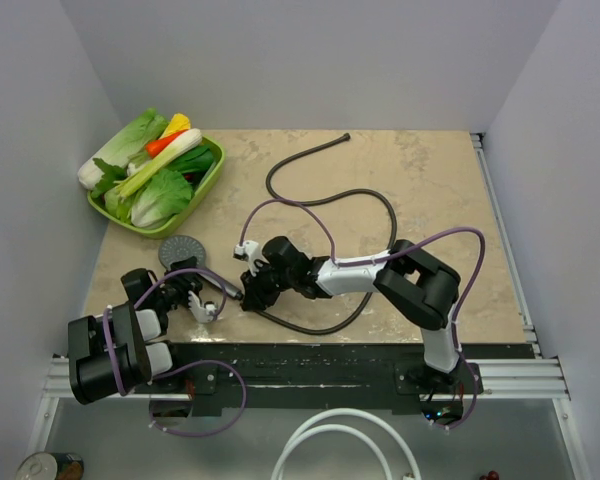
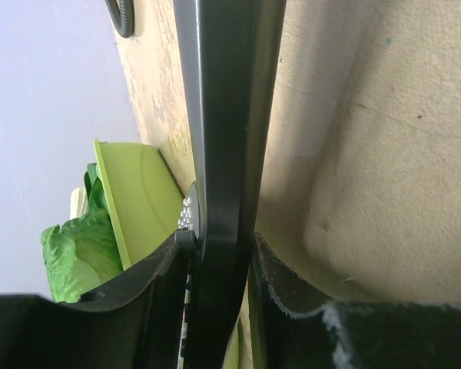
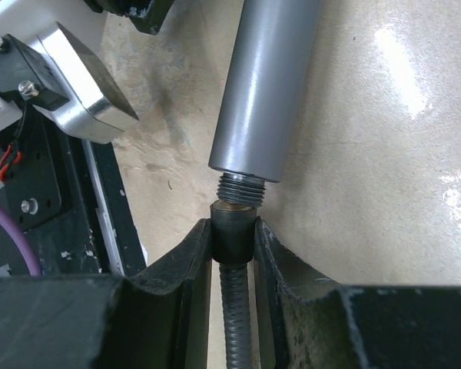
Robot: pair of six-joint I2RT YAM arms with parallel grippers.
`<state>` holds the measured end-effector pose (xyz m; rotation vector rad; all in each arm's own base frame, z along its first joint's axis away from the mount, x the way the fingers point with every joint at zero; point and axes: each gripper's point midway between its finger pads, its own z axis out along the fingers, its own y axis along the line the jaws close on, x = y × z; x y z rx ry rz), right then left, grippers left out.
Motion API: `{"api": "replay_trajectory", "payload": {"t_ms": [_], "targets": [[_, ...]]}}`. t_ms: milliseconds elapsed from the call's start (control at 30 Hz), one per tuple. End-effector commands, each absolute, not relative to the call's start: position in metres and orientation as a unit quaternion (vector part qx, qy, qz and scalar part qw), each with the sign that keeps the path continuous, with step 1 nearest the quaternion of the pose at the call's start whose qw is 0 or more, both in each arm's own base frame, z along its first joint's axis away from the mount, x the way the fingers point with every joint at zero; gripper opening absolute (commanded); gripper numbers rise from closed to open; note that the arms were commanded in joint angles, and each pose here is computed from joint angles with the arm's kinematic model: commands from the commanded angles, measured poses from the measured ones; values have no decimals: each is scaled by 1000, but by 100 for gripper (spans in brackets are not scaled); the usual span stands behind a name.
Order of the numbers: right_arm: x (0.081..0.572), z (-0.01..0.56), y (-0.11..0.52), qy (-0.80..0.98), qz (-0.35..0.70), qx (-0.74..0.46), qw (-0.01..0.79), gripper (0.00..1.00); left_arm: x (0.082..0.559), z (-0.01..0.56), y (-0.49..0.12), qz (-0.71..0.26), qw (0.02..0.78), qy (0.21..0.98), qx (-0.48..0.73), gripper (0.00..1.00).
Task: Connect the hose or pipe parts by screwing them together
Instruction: Install the bathroom fixture on the pipeline.
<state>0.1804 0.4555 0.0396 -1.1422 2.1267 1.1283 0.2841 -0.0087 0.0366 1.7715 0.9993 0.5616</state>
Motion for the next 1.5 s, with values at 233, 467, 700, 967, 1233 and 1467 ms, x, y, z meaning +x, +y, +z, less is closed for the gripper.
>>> {"api": "replay_trajectory", "payload": {"t_ms": [233, 467, 700, 967, 1233, 1467], "targets": [[203, 72, 464, 758, 422, -404, 292, 19, 196, -8, -65, 278, 421, 176, 845, 0], [206, 75, 464, 756, 423, -397, 301, 19, 195, -8, -66, 276, 424, 175, 845, 0], [209, 87, 468, 748, 438, -387, 314, 19, 196, -6, -66, 281, 424, 172, 844, 0], [216, 92, 466, 753, 426, -377, 331, 18, 196, -7, -66, 280, 423, 173, 844, 0], [219, 92, 463, 759, 421, -365, 337, 18, 196, -7, -66, 280, 423, 173, 844, 0], [221, 99, 466, 753, 431, -357, 346, 17, 196, -7, -66, 279, 424, 173, 844, 0]]}}
